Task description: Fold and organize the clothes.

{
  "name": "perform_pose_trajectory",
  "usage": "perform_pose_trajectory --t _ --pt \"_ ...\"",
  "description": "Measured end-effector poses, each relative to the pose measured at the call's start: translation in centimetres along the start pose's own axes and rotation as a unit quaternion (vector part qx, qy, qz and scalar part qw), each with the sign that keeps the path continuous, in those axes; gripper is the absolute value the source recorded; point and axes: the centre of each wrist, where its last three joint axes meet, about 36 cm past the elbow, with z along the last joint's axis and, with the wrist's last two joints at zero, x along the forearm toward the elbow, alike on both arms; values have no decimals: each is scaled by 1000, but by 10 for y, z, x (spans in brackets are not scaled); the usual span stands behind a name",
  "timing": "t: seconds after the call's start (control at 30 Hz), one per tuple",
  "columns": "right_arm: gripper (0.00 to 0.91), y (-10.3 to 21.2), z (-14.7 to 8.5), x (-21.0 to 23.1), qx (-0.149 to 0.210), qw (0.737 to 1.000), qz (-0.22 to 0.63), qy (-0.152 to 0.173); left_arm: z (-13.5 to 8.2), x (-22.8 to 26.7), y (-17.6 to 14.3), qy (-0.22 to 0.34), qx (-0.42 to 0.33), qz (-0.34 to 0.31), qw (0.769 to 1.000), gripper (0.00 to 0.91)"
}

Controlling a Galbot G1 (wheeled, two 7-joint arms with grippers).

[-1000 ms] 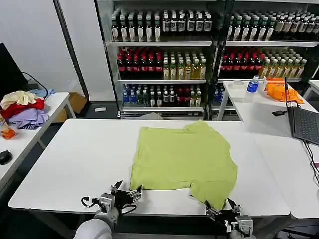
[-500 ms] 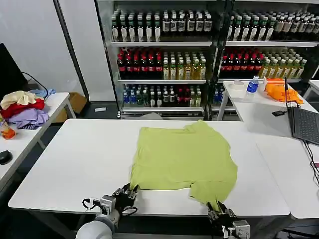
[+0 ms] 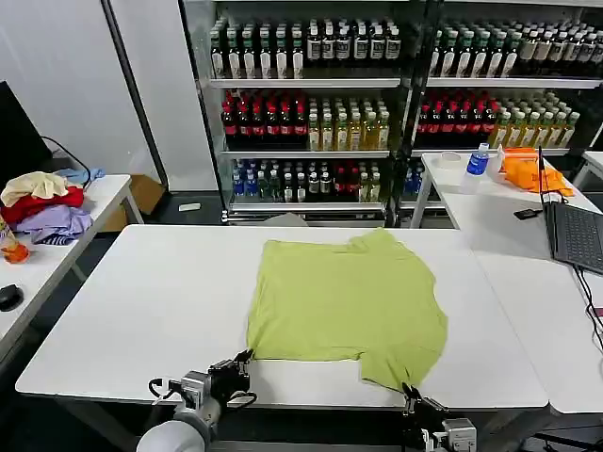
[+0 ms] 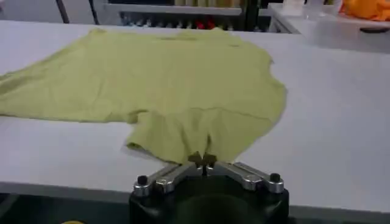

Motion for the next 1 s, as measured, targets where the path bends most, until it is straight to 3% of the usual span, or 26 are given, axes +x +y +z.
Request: perform_pose_trajectory --t 0.5,1.0 --pt "0 -14 -27 -4 24 998 1 -59 -24 32 18 -36 19 1 999 71" --pt "0 -28 -62 -68 71 992 -14 -105 -42 -14 27 -51 16 6 999 71"
